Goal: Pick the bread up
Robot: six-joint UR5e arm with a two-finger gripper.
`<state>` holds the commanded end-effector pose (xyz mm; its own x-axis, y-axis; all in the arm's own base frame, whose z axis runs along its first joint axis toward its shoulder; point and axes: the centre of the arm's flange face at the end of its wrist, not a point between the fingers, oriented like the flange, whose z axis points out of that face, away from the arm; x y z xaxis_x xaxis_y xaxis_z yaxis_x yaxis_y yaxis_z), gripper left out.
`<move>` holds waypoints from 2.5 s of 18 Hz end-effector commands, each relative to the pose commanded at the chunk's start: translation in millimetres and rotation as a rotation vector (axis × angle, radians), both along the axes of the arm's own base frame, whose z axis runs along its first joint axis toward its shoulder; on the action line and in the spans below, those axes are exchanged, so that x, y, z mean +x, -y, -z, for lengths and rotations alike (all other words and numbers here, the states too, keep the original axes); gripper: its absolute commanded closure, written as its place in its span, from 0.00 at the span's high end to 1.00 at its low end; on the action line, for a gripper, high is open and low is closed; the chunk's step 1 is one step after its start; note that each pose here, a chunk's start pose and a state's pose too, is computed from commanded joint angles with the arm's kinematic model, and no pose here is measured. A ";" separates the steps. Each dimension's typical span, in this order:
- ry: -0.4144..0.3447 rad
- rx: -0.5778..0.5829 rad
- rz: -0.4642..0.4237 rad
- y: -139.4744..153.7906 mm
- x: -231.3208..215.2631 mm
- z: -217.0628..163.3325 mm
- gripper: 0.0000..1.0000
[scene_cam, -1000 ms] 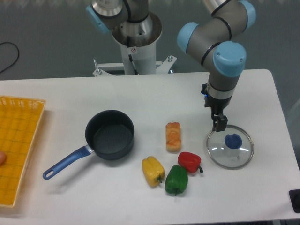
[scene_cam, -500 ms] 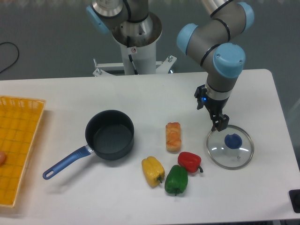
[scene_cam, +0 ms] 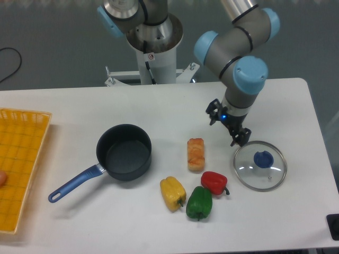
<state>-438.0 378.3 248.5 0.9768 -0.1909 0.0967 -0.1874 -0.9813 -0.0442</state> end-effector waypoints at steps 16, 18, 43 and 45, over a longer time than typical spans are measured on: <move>0.040 -0.070 0.008 -42.6 31.3 43.0 0.99; 0.036 -0.068 0.007 -42.3 30.2 42.6 0.94; -0.063 -0.029 0.046 -49.6 9.2 -3.3 0.13; -0.102 -0.052 0.116 -49.6 1.2 -21.4 0.12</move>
<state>-436.8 427.9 269.9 0.9538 -0.3003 0.0109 -0.3005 -0.9533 0.0312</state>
